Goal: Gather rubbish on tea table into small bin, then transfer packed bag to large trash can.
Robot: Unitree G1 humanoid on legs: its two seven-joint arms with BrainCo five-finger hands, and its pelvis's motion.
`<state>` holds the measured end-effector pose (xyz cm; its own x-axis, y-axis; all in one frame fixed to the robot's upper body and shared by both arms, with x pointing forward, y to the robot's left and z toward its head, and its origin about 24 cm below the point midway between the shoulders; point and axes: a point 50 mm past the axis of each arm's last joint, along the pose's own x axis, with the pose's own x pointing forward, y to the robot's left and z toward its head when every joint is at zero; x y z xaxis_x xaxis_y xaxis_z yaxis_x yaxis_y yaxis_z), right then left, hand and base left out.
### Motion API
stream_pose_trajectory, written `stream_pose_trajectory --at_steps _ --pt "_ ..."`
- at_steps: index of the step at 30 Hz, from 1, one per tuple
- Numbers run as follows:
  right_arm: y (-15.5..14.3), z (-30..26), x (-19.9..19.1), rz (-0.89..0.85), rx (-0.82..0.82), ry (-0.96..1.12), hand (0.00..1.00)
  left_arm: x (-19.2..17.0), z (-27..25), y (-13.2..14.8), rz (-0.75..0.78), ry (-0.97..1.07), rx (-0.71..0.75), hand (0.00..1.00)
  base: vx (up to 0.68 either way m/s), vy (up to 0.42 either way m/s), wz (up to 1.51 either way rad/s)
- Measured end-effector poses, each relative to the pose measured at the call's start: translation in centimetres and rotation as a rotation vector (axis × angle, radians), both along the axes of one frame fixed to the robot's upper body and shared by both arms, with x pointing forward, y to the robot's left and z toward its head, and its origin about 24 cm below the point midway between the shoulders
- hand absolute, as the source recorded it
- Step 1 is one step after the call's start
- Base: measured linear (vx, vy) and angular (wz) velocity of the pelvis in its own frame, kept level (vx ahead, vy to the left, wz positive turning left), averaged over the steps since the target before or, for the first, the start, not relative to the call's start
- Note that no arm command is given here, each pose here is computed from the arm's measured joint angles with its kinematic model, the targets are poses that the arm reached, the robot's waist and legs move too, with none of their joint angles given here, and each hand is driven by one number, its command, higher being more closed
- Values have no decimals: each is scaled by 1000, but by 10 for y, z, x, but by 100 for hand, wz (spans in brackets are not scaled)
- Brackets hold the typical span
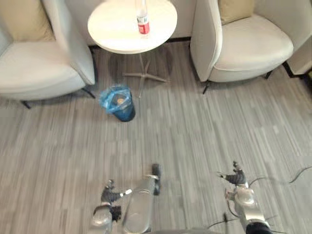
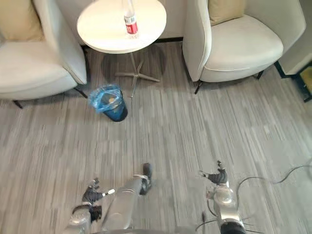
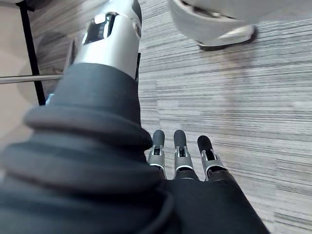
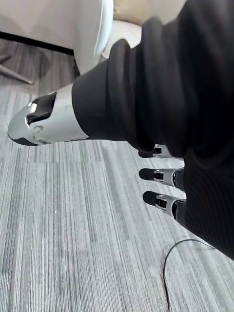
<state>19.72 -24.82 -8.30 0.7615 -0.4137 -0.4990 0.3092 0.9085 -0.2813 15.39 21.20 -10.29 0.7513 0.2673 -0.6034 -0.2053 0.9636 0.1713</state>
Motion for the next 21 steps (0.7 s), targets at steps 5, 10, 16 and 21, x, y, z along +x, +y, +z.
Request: stream_pose_trajectory --at_steps 5,10,16,21 --pt "1 -2 -11 18 -14 7 0 12 4 0 -15 -25 7 0 606 -11 79" --pt "-1 -10 -28 -12 -4 56 0 11 -1 -1 -16 1 5 0 547 -188 101" --pt "6 3 -9 1 7 -36 0 9 -8 -16 -49 34 -29 0 531 -194 51" --pt "-3 22 4 -23 -21 -129 0 8 -11 -25 -81 48 -28 0 253 41 1"
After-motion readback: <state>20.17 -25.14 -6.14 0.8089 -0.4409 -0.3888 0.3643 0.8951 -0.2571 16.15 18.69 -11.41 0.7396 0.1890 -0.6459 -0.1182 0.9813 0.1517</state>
